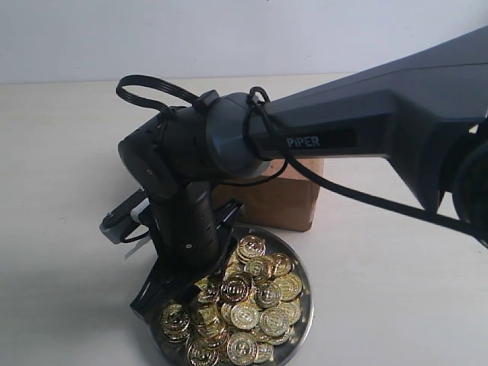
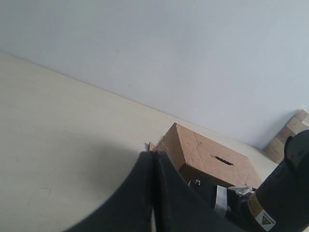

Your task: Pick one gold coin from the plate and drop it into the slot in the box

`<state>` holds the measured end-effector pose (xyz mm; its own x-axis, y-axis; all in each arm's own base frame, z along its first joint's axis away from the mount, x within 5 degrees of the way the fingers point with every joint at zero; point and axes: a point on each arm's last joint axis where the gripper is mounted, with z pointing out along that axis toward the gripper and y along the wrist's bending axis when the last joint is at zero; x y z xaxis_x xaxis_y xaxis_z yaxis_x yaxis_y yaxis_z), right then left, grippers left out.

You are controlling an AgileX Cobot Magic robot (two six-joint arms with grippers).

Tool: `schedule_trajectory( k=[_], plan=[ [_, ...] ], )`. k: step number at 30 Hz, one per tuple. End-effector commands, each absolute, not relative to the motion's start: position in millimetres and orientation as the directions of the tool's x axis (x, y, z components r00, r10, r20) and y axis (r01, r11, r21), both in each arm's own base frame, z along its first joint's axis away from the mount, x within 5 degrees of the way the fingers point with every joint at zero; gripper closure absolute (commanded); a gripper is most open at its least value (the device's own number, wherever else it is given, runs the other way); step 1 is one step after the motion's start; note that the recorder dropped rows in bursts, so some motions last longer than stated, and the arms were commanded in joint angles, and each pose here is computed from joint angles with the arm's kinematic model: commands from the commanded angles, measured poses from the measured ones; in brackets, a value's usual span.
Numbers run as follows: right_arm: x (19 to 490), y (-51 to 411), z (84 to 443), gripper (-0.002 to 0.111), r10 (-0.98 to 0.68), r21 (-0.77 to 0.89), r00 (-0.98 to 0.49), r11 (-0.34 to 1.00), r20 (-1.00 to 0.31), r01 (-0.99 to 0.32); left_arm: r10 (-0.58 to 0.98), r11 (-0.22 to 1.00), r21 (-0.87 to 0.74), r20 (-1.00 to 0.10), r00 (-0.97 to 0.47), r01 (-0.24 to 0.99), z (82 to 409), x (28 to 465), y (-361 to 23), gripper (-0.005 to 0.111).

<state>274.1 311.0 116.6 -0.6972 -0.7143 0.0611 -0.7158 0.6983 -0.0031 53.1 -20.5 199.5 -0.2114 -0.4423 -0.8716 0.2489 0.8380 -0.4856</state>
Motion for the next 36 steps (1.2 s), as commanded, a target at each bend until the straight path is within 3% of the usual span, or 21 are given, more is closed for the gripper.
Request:
schedule_trajectory(
  k=[1,16,26,30,33,36],
  plan=[
    [274.2,310.7,113.8,0.061,-0.720,-0.007,-0.692,0.693,0.062,-0.721,-0.444,0.835,-0.486,-0.872,-0.208,0.257,199.8,52.5,-20.7,0.107],
    [274.3,310.8,116.4,0.073,-0.722,-0.007,-0.689,0.690,0.056,-0.724,-0.444,0.835,-0.486,-0.872,-0.208,0.257,199.8,52.5,-20.7,0.107],
    [269.9,309.3,155.3,0.073,-0.828,0.020,-0.561,0.561,-0.010,-0.828,-0.440,0.821,-0.490,-0.870,-0.221,0.294,200.5,51.7,-22.8,0.107],
    [245.6,308.4,191.0,0.073,-0.914,0.219,-0.406,0.393,-0.018,-0.893,-0.427,0.770,-0.499,-0.866,-0.259,0.398,202.6,48.7,-28.7,0.107],
    [231.6,306.4,235.1,0.073,-0.934,0.261,-0.303,0.249,-0.188,-0.933,-0.372,0.675,-0.492,-0.871,-0.323,0.550,207.9,41.5,-37.4,0.107],
    [219.5,299.4,275.5,0.073,-0.909,0.253,-0.280,0.206,-0.308,-0.945,-0.315,0.544,-0.432,-0.900,-0.303,0.719,233.4,30.2,-41.7,0.107]
  ],
)
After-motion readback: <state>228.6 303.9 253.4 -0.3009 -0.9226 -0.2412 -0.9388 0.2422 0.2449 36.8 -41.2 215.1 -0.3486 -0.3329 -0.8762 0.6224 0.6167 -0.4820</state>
